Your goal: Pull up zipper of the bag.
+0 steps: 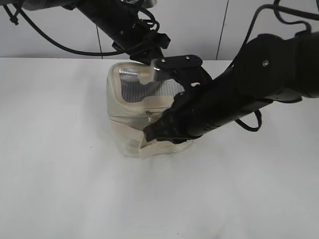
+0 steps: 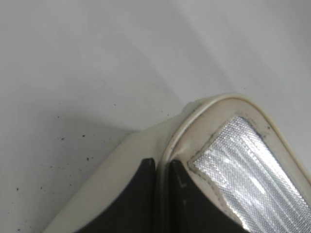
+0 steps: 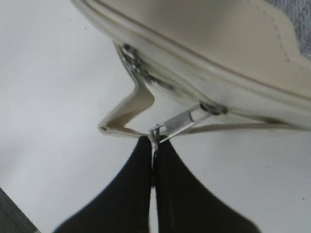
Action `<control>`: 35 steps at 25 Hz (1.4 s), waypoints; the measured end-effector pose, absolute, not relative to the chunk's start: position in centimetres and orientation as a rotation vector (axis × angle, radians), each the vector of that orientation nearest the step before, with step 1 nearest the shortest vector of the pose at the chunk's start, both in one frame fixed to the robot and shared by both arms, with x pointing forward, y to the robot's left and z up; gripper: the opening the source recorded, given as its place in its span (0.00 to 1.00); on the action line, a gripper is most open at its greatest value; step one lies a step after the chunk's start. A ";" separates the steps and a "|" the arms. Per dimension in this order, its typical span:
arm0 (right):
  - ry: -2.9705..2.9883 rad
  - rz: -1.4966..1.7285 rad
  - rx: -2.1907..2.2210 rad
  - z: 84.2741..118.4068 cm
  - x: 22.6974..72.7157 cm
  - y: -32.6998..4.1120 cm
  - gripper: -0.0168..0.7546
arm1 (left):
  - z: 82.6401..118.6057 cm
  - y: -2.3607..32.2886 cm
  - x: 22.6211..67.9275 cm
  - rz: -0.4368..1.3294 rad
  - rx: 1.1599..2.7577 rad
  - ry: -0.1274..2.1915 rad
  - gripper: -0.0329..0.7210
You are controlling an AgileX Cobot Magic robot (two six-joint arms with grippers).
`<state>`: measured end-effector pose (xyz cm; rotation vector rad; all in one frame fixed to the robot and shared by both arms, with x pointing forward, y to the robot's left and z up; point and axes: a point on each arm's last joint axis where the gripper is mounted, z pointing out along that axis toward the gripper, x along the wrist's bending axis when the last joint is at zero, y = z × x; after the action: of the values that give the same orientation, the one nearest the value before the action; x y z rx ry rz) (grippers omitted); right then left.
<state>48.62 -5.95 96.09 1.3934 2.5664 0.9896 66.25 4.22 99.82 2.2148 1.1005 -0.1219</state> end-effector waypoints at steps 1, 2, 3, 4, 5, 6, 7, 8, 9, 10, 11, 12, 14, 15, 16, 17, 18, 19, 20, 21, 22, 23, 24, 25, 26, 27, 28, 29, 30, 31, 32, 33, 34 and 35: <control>2.549 1.016 1.400 96.3 48.8 -5.5 0.03 | 99.8 4.2 66.3 -0.119 2.214 1.100 0.10; 2.545 1.033 1.394 96.4 49.2 -4.9 0.03 | 99.8 4.2 66.3 -0.119 2.214 1.100 0.10; 2.550 1.038 1.389 96.2 49.4 -4.3 0.03 | 99.8 4.2 66.3 -0.117 2.215 1.100 0.10; 2.557 1.052 1.377 96.3 49.8 -3.4 0.03 | 99.8 4.2 66.3 -0.115 2.213 1.100 0.10; 2.575 1.055 1.359 96.1 49.9 -2.5 0.03 | 99.8 4.2 66.3 -0.113 2.212 1.101 0.10; 2.594 1.060 1.333 96.0 50.0 -1.5 0.03 | 99.8 4.2 66.3 -0.113 2.212 1.101 0.10; 2.616 1.057 1.307 95.8 50.1 -0.8 0.03 | 99.7 4.2 66.3 -0.113 2.212 1.102 0.10; 2.632 1.062 1.280 96.0 50.1 -0.3 0.03 | 99.7 4.2 66.3 -0.113 2.212 1.101 0.10; 2.643 1.063 1.267 96.1 50.2 0.0 0.03 | 99.7 4.2 66.3 -0.111 2.214 1.098 0.10; 2.658 1.050 1.261 96.1 50.2 0.0 0.03 | 99.7 4.2 66.3 -0.110 2.215 1.097 0.10; 2.676 1.029 1.267 96.1 50.2 -0.1 0.03 | 99.7 4.2 66.3 -0.110 2.215 1.097 0.10; 2.693 1.000 1.290 96.0 50.3 -0.4 0.04 | 99.7 4.2 66.3 -0.110 2.215 1.097 0.10; 2.735 0.909 1.333 95.7 50.8 -1.6 0.10 | 99.8 4.2 66.4 -0.106 2.210 1.099 0.11; 2.767 0.857 1.359 95.5 50.9 -2.3 0.17 | 99.8 4.2 66.4 -0.103 2.205 1.104 0.14; 2.783 0.816 1.392 95.5 51.2 -3.1 0.27 | 99.8 4.2 66.5 -0.098 2.190 1.112 0.18; 2.796 0.777 1.421 95.5 51.6 -4.0 0.40 | 99.9 4.3 66.7 -0.091 2.179 1.117 0.25; 2.803 0.746 1.434 95.8 51.9 -4.8 0.52 | 100.0 4.4 66.8 -0.087 2.173 1.123 0.33; 2.802 0.724 1.443 96.3 52.2 -5.8 0.60 | 100.0 4.5 66.8 -0.090 2.172 1.127 0.39; 2.790 0.712 1.439 97.0 52.5 -6.7 0.67 | 100.1 4.6 66.8 -0.093 2.174 1.129 0.44; 2.783 0.699 1.434 97.7 52.6 -7.6 0.71 | 100.1 4.8 66.8 -0.100 2.179 1.130 0.47; 2.764 0.703 1.439 98.6 52.7 -8.5 0.72 | 100.4 5.0 66.8 -0.103 2.179 1.131 0.48; 2.741 0.717 1.449 99.4 52.6 -9.4 0.72 | 100.8 5.1 66.6 -0.103 2.180 1.128 0.47; 2.714 0.735 1.462 100.3 52.4 -10.3 0.72 | 101.2 5.3 66.5 -0.103 2.180 1.125 0.45; 2.695 0.740 1.479 100.8 52.1 -11.2 0.71 | 102.1 5.7 66.3 -0.093 2.173 1.120 0.44; 2.671 0.749 1.501 101.3 51.7 -12.1 0.70 | 103.0 6.1 66.0 -0.082 2.165 1.115 0.43; 2.646 0.755 1.530 101.6 51.2 -13.1 0.70 | 104.0 6.4 65.5 -0.069 2.155 1.111 0.42; 2.625 0.757 1.556 101.9 50.6 -13.9 0.70 | 104.5 6.9 65.0 -0.065 2.150 1.117 0.41; 2.603 0.757 1.585 102.1 49.9 -14.9 0.69 | 105.1 7.5 64.3 -0.060 2.145 1.124 0.41; 2.581 0.759 1.613 102.3 49.1 -15.8 0.69 | 105.9 8.0 63.6 -0.043 2.130 1.128 0.41; 2.558 0.763 1.639 102.5 48.3 -16.6 0.69 | 106.3 8.7 62.6 -0.029 2.122 1.141 0.41; 2.539 0.766 1.660 102.7 47.5 -17.3 0.69 | 106.2 9.3 61.6 -0.013 2.120 1.159 0.40; 2.519 0.777 1.674 103.1 46.6 -17.9 0.69 | 106.5 10.1 60.3 0.015 2.119 1.168 0.40; 2.507 0.791 1.673 103.5 45.5 -18.4 0.69 | 107.3 11.0 59.0 0.061 2.105 1.167 0.40; 2.497 0.804 1.673 103.8 44.7 -18.8 0.69 | 107.3 11.9 57.7 0.087 2.104 1.179 0.40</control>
<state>44.68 -18.78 103.85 1.6729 2.4973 0.8043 57.65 11.89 107.26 2.1036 1.1794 0.0875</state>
